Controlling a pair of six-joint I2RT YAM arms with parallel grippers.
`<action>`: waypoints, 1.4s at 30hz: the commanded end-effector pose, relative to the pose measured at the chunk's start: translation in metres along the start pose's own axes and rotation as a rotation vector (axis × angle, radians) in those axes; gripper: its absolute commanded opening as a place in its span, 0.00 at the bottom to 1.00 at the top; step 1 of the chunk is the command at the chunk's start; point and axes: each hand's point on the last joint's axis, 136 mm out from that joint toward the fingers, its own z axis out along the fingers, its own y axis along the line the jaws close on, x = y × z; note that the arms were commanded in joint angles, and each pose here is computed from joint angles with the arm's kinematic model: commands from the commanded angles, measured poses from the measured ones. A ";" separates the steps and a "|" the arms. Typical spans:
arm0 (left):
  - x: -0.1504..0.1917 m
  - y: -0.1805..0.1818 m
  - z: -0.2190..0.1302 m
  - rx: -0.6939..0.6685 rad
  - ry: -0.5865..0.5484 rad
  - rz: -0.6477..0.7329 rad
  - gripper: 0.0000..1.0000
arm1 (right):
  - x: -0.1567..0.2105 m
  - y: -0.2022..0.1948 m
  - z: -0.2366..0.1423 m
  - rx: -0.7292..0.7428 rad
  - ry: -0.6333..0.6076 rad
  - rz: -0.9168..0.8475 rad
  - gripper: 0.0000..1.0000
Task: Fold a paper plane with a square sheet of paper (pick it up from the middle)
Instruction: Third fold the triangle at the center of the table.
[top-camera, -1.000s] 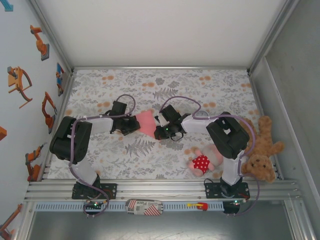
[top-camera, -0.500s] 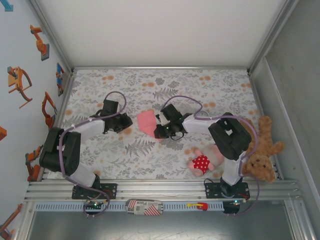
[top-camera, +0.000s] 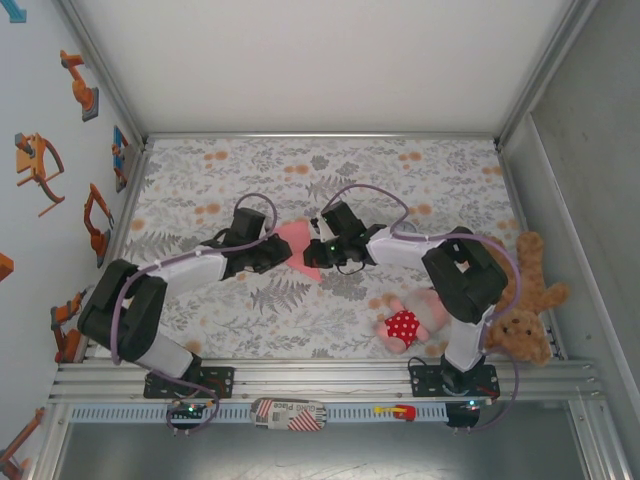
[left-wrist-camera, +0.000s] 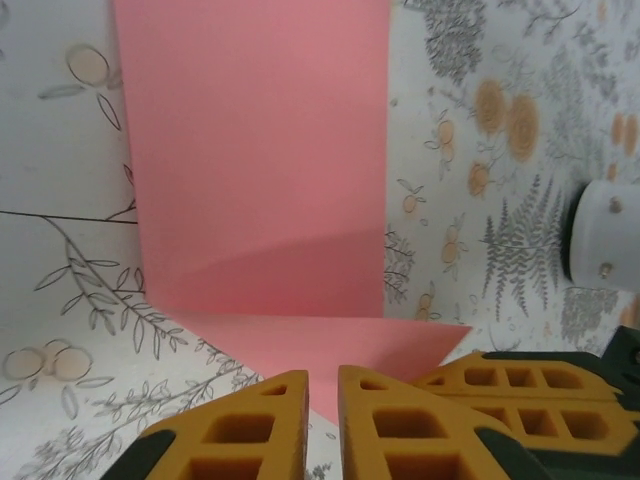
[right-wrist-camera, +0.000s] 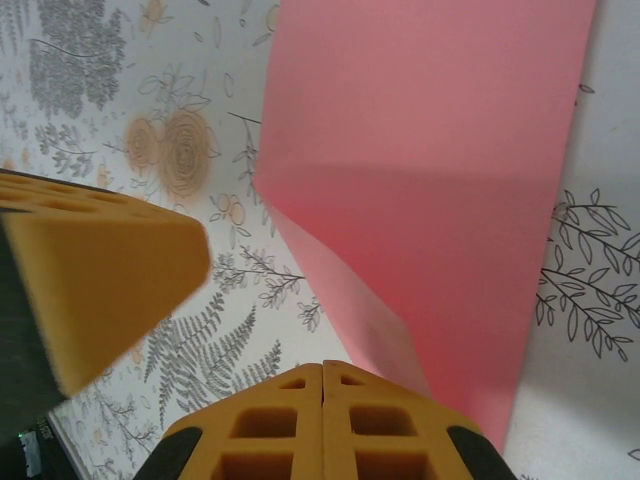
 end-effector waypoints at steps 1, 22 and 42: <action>0.004 -0.014 0.014 0.054 0.027 -0.021 0.13 | 0.000 -0.012 0.007 0.050 0.020 0.029 0.00; 0.018 0.024 0.038 -0.096 0.067 0.009 0.10 | 0.023 -0.044 0.023 0.164 0.137 0.048 0.00; -0.016 0.091 0.003 -0.235 -0.013 0.040 0.13 | 0.035 -0.059 0.020 0.222 0.165 0.070 0.00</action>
